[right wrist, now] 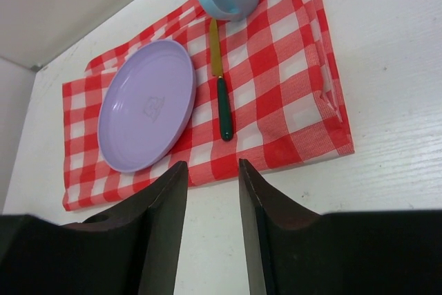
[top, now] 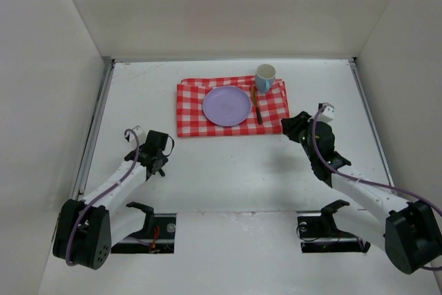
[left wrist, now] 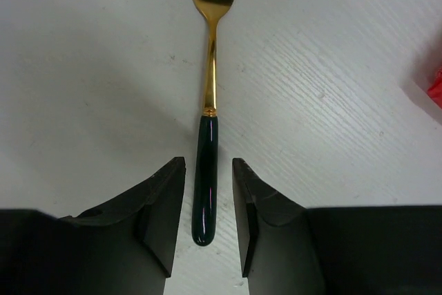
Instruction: Set the dinner table for one person
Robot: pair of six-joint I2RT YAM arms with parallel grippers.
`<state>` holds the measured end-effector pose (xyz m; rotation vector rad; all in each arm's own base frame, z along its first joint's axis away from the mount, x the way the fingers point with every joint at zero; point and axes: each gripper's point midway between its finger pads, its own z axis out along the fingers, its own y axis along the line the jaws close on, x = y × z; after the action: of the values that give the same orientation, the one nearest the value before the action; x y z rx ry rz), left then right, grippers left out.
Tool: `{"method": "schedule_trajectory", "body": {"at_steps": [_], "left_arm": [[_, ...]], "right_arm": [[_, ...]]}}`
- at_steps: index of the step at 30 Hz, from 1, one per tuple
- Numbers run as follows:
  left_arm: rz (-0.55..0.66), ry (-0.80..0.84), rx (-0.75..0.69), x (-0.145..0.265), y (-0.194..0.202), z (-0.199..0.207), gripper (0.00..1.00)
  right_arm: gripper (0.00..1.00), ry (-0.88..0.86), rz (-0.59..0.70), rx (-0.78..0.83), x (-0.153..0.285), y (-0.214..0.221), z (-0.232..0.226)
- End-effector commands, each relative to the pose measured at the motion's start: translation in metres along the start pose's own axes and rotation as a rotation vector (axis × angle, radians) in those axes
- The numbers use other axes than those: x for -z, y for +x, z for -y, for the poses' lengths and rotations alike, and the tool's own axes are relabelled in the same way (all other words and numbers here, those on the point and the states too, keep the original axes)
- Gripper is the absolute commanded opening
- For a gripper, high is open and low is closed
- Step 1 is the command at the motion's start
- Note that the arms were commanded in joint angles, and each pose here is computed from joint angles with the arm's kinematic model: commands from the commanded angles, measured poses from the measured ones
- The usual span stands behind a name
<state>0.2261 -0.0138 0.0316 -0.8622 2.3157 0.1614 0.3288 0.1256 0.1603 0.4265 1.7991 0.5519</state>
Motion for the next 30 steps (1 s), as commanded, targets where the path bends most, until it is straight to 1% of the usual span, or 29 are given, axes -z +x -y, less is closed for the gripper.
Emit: {"method": "schedule_trajectory", "body": {"at_steps": [1,5,9,13,14,18,22,26,28,30], "left_arm": [[-0.01,0.02,0.048,-0.006,0.002,0.005,0.3],[-0.031,0.013,0.056,-0.012,0.011,0.003,0.26],[-0.07,0.036,0.076,-0.017,0.019,0.007,0.15],[-0.081,0.053,0.074,-0.02,0.022,0.007,0.05],[-0.072,0.068,0.075,-0.018,0.019,0.009,0.03],[0.034,0.173,0.057,0.002,-0.007,0.027,0.01],[0.112,0.306,-0.049,0.036,-0.038,0.076,0.02],[0.149,0.416,-0.191,0.056,-0.043,0.143,0.02],[0.151,0.457,-0.275,0.06,-0.042,0.176,0.02],[0.157,0.485,-0.341,0.06,-0.043,0.2,0.03]], "right_arm": [[0.42,-0.095,0.074,-0.009,0.001,-0.029,-0.032],[0.43,-0.1,0.08,-0.008,0.003,-0.03,-0.034],[0.42,-0.105,0.091,-0.016,0.006,-0.032,-0.034],[0.42,-0.102,0.172,-0.036,0.018,-0.05,-0.031],[0.42,-0.1,0.192,-0.04,0.021,-0.053,-0.03],[0.43,-0.107,0.229,-0.06,0.03,-0.061,-0.029],[0.46,-0.091,0.214,-0.067,0.025,-0.057,-0.024],[0.46,-0.075,0.202,-0.06,0.019,-0.053,-0.023],[0.46,-0.072,0.194,-0.06,0.016,-0.049,-0.021],[0.46,-0.083,0.187,-0.059,0.017,-0.049,-0.023]]}}
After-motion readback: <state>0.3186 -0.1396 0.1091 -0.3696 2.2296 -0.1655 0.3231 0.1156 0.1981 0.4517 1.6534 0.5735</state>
